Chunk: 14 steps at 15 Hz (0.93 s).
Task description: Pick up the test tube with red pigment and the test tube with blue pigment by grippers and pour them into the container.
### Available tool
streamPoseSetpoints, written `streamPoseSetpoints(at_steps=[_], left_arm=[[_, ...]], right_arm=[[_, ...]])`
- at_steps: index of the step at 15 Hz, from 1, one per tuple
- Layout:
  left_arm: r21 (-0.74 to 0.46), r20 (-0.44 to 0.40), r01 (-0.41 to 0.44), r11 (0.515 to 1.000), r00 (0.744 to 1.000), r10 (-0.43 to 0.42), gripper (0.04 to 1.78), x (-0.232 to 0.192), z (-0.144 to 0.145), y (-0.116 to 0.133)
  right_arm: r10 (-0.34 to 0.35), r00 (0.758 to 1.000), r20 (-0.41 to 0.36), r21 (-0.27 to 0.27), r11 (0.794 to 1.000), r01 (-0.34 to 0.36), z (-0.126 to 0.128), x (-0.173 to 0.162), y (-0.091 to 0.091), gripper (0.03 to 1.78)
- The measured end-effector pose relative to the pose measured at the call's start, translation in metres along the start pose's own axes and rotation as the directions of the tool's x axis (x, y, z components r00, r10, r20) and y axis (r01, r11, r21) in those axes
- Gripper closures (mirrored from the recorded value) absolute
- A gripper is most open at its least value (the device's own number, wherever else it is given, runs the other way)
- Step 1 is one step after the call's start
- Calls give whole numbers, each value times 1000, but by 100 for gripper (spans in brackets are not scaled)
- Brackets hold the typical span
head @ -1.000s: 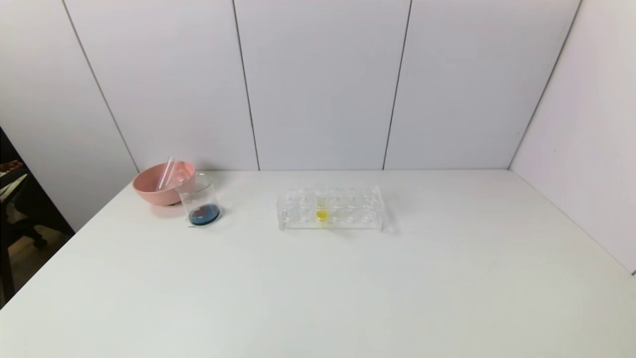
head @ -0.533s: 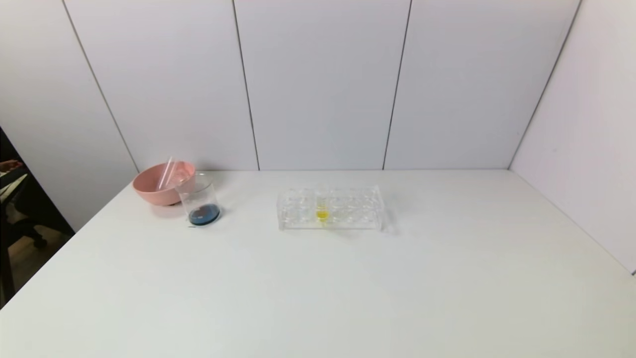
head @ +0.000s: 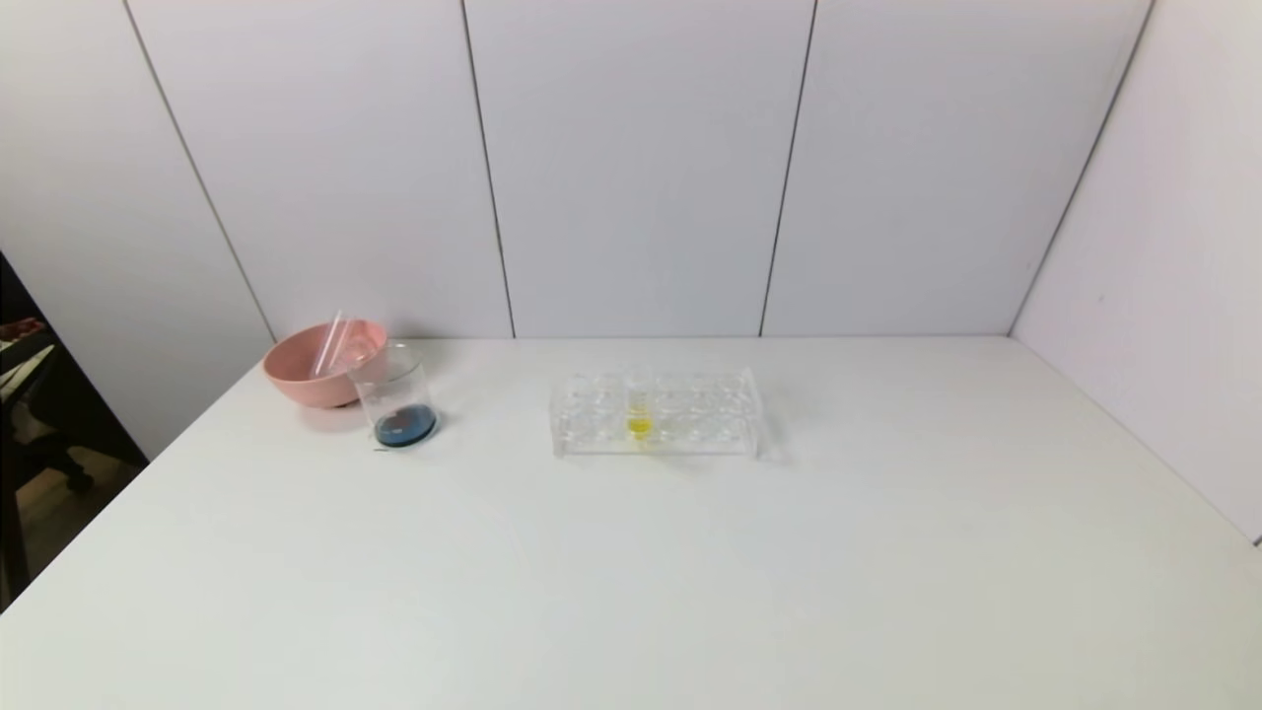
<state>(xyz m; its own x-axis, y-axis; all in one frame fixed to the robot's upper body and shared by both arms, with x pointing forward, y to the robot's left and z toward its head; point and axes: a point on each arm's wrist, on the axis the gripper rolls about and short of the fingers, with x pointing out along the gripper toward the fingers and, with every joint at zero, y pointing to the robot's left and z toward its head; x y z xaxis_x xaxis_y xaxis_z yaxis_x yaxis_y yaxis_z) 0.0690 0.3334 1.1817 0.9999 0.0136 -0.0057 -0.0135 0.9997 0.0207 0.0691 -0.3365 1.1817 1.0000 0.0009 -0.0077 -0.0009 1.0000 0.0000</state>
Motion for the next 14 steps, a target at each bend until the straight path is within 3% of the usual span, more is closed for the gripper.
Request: streamPoseSetpoints(at_steps=[14], left_arm=[[-1, 0, 0, 1000, 1000, 0, 4, 0, 0, 0]], right_arm=[[0, 1000, 0, -2, 1000, 0, 0, 0, 0, 4]])
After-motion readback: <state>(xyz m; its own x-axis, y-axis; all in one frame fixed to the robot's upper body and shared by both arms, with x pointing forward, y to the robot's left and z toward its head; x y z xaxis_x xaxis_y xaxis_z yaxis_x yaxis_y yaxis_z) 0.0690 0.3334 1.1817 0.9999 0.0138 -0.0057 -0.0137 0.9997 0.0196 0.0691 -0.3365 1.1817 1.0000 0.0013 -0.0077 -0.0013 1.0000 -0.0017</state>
